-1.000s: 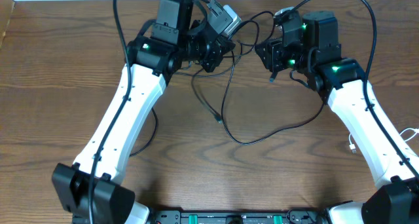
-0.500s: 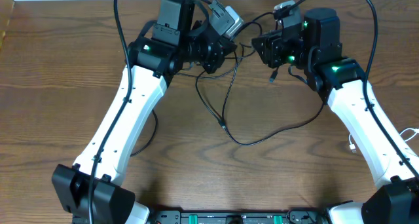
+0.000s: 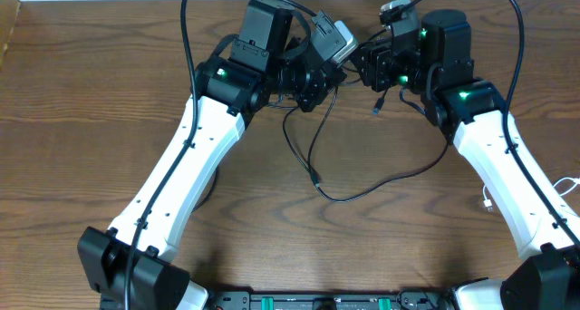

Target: Untangle cables

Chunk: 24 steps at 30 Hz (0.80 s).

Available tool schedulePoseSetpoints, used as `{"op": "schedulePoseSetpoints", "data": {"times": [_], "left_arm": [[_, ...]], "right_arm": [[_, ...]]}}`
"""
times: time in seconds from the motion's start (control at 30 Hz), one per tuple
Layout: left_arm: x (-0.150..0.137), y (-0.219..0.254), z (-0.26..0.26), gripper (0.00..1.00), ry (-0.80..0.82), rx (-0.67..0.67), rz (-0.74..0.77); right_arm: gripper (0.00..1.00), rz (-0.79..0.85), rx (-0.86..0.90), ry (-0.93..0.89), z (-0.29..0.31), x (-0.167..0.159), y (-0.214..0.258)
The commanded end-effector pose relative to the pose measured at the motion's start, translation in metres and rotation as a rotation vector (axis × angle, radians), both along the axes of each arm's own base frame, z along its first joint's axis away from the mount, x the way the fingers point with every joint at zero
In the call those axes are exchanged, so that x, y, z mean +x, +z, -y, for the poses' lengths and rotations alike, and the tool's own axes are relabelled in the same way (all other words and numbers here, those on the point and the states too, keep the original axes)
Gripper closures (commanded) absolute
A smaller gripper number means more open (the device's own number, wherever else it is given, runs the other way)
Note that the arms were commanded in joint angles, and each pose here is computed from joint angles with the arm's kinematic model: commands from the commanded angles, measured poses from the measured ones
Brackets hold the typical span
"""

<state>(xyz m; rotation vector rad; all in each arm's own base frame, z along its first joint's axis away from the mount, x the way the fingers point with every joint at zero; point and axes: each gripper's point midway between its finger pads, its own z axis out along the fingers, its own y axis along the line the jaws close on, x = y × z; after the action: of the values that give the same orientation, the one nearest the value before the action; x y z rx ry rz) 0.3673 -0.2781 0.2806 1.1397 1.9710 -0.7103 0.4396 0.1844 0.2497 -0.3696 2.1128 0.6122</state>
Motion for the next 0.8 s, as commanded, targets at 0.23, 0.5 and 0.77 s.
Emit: {"op": "schedulePoseSetpoints", "data": {"times": [0.23,0.5,0.77], "left_arm": [[-0.013,0.016,0.002,0.93,-0.047,-0.036,0.021],[-0.014,0.019,0.001,0.93,-0.047,-0.040,0.028],[0.007,0.008,-0.017,0.93,0.070,0.067,0.081]], "right_arm": [[0.44,0.017,-0.057,-0.088,0.017,0.010,0.000],[0.99,-0.040,-0.044,-0.074,0.011,0.013,-0.021],[0.99,0.016,0.031,0.017,-0.004,0.000,0.011]]}}
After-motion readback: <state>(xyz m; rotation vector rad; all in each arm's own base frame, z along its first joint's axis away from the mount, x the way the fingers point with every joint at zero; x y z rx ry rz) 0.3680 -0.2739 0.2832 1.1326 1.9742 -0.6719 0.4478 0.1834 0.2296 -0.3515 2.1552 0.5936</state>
